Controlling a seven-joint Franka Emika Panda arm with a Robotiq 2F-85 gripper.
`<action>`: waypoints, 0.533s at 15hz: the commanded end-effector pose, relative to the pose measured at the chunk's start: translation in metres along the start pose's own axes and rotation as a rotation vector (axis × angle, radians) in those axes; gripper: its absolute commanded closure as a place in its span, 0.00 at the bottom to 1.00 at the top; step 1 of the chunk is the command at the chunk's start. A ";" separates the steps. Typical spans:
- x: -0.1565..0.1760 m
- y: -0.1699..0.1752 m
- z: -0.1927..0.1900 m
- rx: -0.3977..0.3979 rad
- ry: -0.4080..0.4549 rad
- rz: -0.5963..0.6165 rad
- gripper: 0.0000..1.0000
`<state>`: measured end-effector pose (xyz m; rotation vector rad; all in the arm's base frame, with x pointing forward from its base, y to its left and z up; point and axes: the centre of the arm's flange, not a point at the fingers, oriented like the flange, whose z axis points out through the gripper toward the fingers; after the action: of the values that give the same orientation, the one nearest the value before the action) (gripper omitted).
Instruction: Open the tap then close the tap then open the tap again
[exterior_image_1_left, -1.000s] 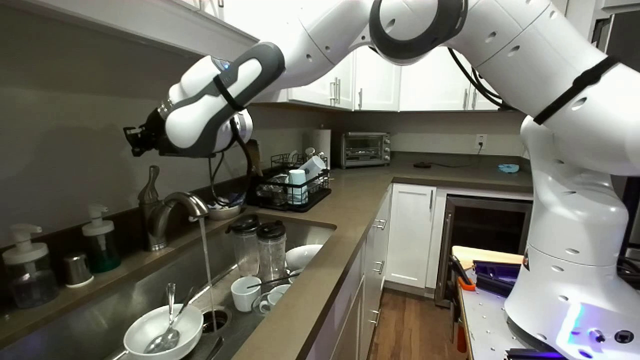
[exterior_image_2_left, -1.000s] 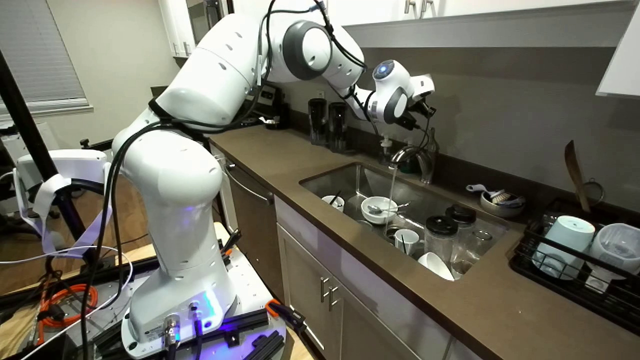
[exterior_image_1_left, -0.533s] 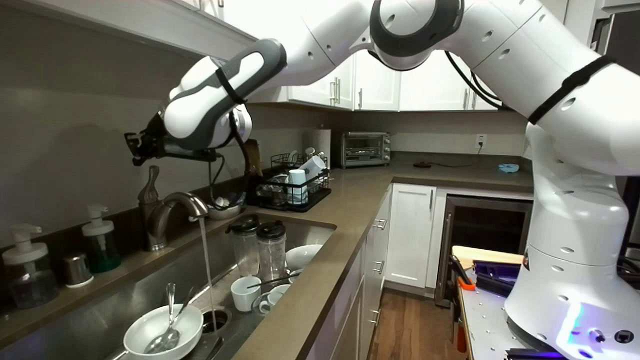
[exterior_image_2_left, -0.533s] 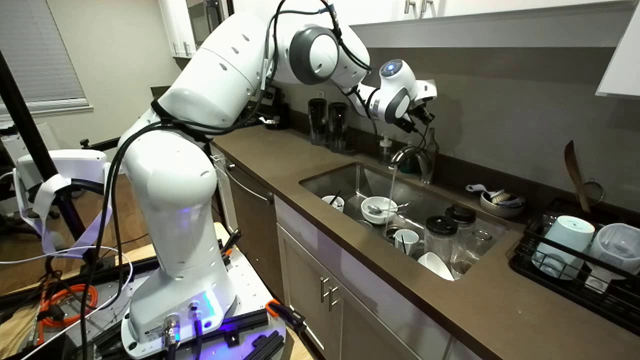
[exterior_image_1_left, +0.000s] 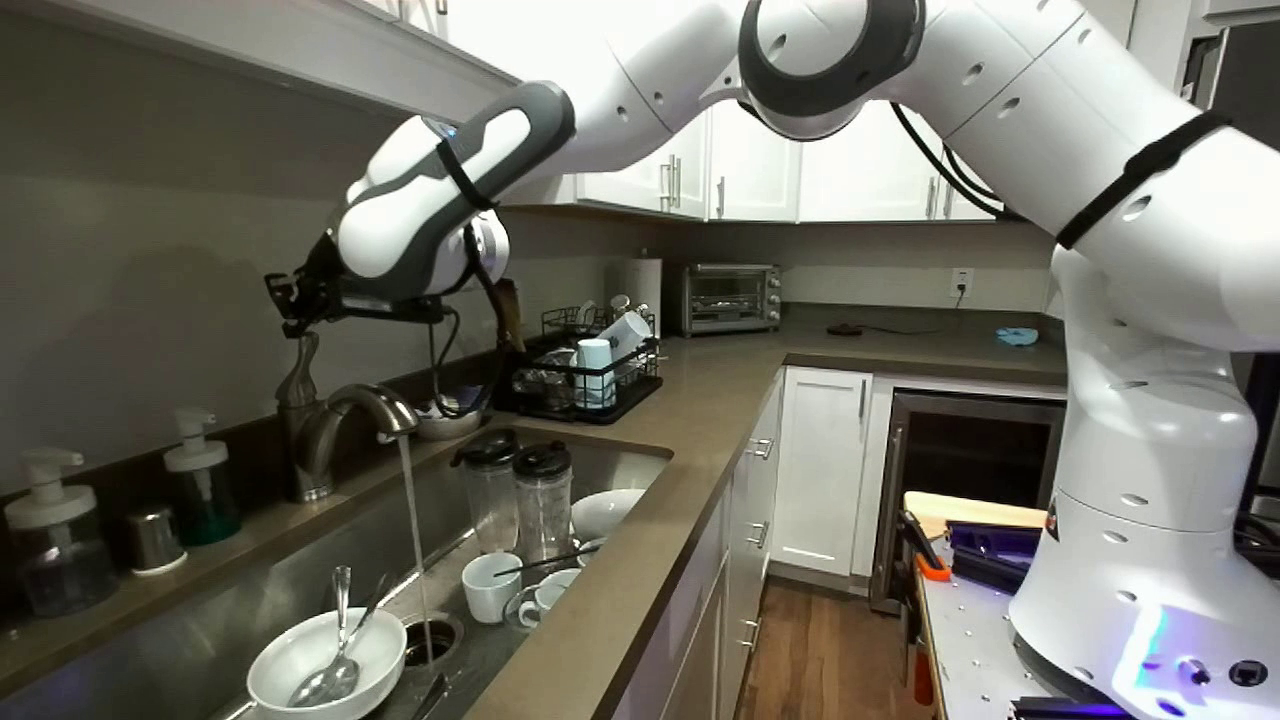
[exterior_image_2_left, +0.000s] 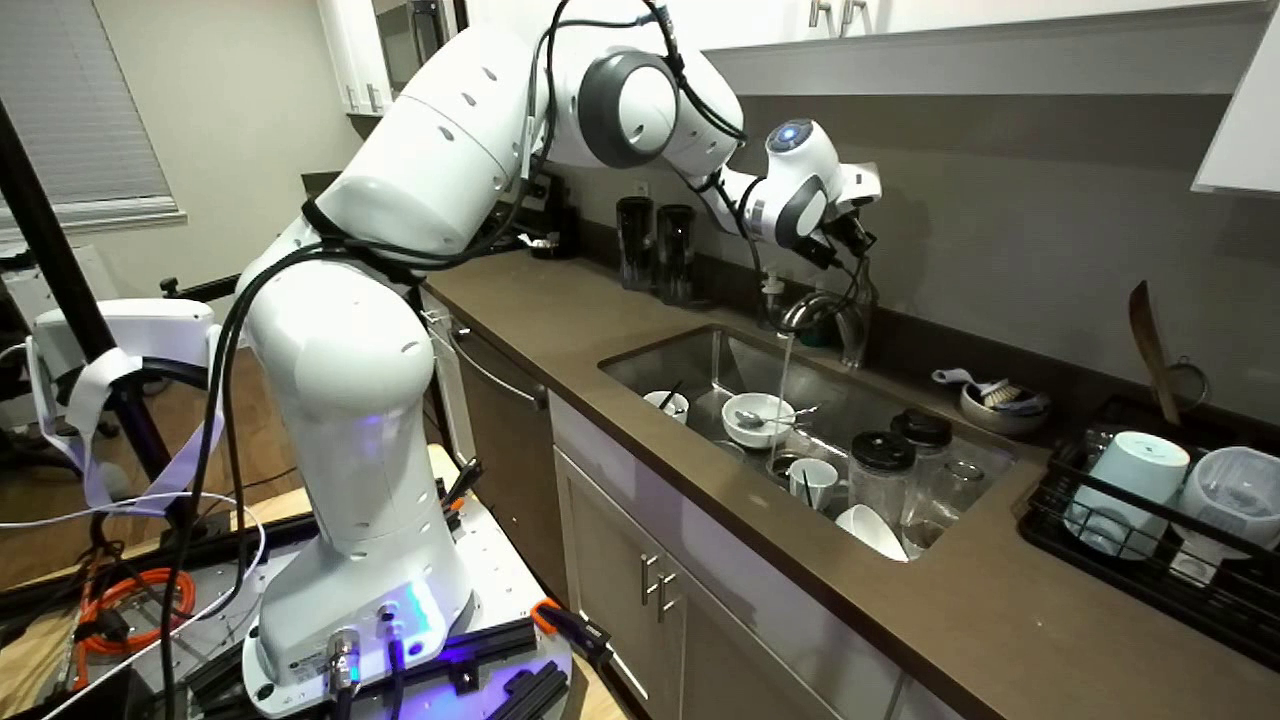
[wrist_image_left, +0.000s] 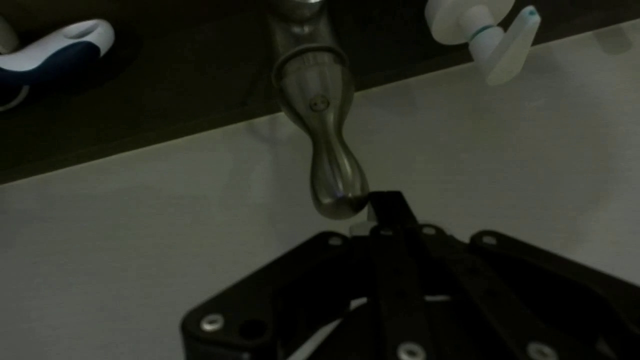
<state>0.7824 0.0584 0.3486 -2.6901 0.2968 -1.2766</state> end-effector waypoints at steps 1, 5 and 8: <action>-0.001 0.000 -0.003 -0.007 -0.027 -0.006 1.00; -0.006 -0.002 -0.007 0.004 -0.030 -0.008 1.00; -0.014 -0.005 -0.009 0.006 -0.036 -0.018 1.00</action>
<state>0.7803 0.0622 0.3426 -2.6957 0.2939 -1.2550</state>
